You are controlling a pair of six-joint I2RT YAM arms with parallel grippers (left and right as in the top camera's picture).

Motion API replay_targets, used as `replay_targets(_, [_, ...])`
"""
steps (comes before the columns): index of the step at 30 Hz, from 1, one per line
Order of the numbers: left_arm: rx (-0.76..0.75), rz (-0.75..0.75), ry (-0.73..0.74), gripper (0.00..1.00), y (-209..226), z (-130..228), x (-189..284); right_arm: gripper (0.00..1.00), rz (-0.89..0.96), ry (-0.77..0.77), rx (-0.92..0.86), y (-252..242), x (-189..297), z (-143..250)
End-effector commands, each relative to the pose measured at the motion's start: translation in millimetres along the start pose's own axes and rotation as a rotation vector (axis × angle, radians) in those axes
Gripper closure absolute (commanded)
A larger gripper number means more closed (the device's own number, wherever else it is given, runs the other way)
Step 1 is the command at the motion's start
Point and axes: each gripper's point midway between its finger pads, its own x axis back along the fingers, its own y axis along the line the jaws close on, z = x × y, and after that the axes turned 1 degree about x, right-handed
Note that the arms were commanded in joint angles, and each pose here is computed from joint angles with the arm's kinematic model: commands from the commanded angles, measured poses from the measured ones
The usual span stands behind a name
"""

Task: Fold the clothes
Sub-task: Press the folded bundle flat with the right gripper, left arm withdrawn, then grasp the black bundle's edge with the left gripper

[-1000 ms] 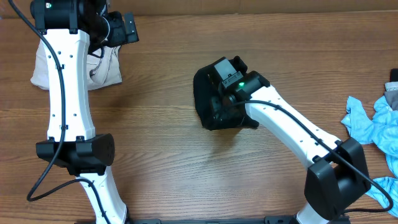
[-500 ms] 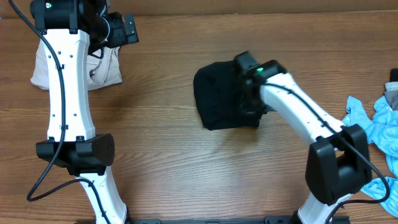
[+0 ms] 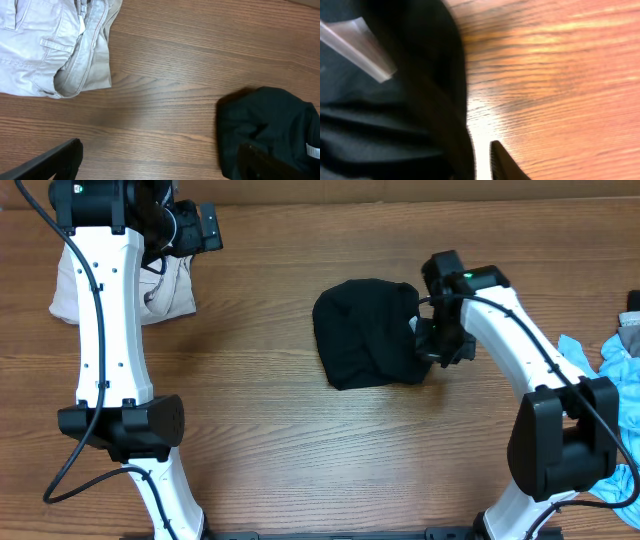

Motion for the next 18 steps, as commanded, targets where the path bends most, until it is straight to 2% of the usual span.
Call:
replay_targets(1, [-0.040, -0.008, 0.012, 0.00, 3, 1, -4, 0.59, -0.080, 0.042, 0.002, -8, -1, 2])
replay_targets(7, [-0.108, 0.027, 0.022, 0.00, -8, 5, -4, 0.30, -0.222, 0.049, 0.034, -11, 15, -5])
replay_targets(11, [-0.300, 0.181, 0.086, 0.00, -43, 26, -3, 0.22, -0.240, -0.043, 0.064, -5, 53, -28])
replay_targets(18, [-0.388, 0.255, 0.229, 0.00, -84, 69, -13, 0.07, -0.263, -0.208, 0.107, 9, 104, -60])
